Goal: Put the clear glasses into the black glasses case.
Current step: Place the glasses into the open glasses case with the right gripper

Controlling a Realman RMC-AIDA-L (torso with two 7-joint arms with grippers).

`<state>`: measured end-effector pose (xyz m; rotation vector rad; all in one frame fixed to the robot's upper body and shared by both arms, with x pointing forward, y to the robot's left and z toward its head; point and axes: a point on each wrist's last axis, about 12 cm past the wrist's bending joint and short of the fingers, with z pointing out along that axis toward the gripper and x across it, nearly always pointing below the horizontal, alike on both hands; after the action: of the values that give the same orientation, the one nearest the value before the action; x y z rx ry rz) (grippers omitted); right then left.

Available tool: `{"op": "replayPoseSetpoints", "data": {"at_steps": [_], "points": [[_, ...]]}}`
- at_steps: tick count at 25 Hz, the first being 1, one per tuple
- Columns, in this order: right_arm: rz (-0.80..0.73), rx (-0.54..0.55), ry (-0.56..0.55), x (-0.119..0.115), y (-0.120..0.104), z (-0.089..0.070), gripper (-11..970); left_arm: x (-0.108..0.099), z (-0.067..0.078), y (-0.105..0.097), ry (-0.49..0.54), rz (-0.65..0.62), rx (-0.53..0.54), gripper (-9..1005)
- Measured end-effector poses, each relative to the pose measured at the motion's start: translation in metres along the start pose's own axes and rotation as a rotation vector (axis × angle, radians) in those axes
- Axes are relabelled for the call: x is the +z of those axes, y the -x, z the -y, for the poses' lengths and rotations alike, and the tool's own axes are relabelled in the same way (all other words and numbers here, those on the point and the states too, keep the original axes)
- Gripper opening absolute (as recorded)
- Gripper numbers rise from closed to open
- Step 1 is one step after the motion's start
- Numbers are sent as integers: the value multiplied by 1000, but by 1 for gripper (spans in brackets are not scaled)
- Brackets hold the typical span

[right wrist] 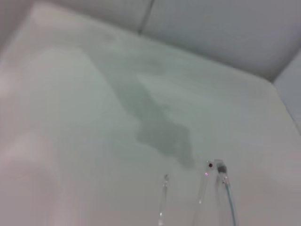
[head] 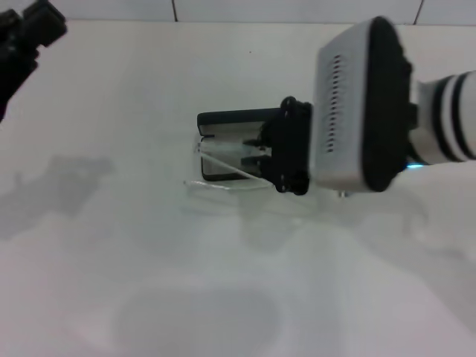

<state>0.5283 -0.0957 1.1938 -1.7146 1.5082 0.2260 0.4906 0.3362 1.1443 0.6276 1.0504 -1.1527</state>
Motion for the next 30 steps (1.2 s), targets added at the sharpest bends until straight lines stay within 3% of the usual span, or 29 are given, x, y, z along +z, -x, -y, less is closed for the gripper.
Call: {"op": "replayPoseSetpoints", "data": {"at_steps": [6, 18, 30], "points": [[-75, -45, -73, 16, 1, 2, 120, 1, 5, -9, 9, 6, -11, 66], [-160, -134, -104, 45, -18, 2, 120, 5, 8, -16, 10, 20, -30, 66], [-178, -218, -156, 60, -26, 2, 119, 6, 10, -20, 19, 26, -45, 67]]}}
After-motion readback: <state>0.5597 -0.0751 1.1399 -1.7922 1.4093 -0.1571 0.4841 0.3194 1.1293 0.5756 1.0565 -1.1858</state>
